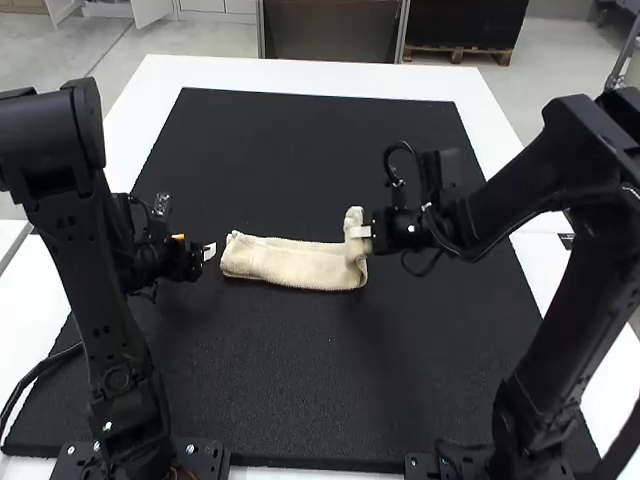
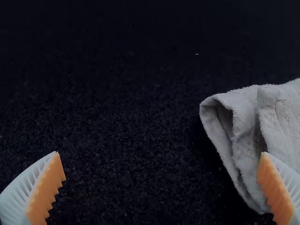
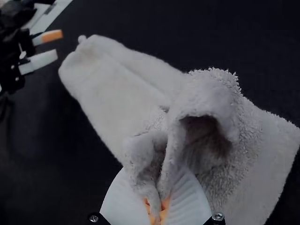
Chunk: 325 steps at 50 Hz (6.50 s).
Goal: Fold the towel.
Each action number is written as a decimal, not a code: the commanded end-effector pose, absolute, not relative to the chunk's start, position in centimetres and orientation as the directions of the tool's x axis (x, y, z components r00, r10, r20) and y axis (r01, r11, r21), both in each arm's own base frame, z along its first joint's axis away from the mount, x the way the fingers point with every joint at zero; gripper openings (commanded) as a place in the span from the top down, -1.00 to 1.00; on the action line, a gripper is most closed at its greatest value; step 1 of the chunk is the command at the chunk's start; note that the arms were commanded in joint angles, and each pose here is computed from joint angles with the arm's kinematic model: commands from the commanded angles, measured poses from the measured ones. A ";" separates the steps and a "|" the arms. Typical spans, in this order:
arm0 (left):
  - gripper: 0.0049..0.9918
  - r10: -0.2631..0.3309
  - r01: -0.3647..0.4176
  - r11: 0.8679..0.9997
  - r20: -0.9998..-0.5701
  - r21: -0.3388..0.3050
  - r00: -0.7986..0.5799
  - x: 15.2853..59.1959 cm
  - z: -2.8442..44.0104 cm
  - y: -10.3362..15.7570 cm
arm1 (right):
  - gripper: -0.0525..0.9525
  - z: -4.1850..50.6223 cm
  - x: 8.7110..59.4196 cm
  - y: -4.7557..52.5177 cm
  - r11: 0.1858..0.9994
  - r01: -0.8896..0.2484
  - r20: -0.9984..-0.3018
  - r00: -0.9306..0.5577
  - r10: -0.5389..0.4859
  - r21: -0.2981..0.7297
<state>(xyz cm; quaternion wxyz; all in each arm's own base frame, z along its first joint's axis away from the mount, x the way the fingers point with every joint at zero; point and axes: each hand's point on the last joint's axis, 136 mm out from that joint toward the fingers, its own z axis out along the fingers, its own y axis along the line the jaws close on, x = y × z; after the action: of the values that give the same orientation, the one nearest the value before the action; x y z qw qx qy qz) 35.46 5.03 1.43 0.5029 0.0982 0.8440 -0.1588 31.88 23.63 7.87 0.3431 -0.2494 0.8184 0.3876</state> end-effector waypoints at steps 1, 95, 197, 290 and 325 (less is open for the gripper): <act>-0.93 0.018 0.341 0.928 -0.897 -0.150 -0.442 35.3 2.5 5.1 | 0.93 9.7 31.8 25.7 0.518 -0.722 -0.783 -0.604 -0.148 0.459; -0.93 -0.037 0.289 0.943 -0.914 -0.167 -0.405 34.2 4.1 7.8 | 0.93 9.0 31.7 39.2 0.291 -0.856 -0.824 -0.501 -0.264 0.427; -0.93 -0.053 0.317 0.929 -0.917 -0.190 -0.395 34.1 4.6 7.2 | 0.39 8.6 33.0 45.3 0.216 -0.880 -0.839 -0.470 -0.273 0.423; -0.93 -0.054 0.323 0.927 -0.918 -0.193 -0.394 33.9 4.5 6.9 | 0.93 7.5 31.1 47.1 0.118 -0.890 -0.850 -0.456 -0.263 0.440; -0.93 -0.054 0.327 0.925 -0.920 -0.193 -0.389 33.9 4.6 6.9 | 0.93 3.2 31.9 47.0 0.134 -0.883 -0.844 -0.470 -0.257 0.451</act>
<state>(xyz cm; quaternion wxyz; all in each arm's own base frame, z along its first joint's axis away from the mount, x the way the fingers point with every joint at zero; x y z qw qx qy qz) 34.17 7.08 3.63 0.5349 0.0753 0.8234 -0.1739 31.48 46.68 3.11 0.3040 -0.4148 0.6933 0.5048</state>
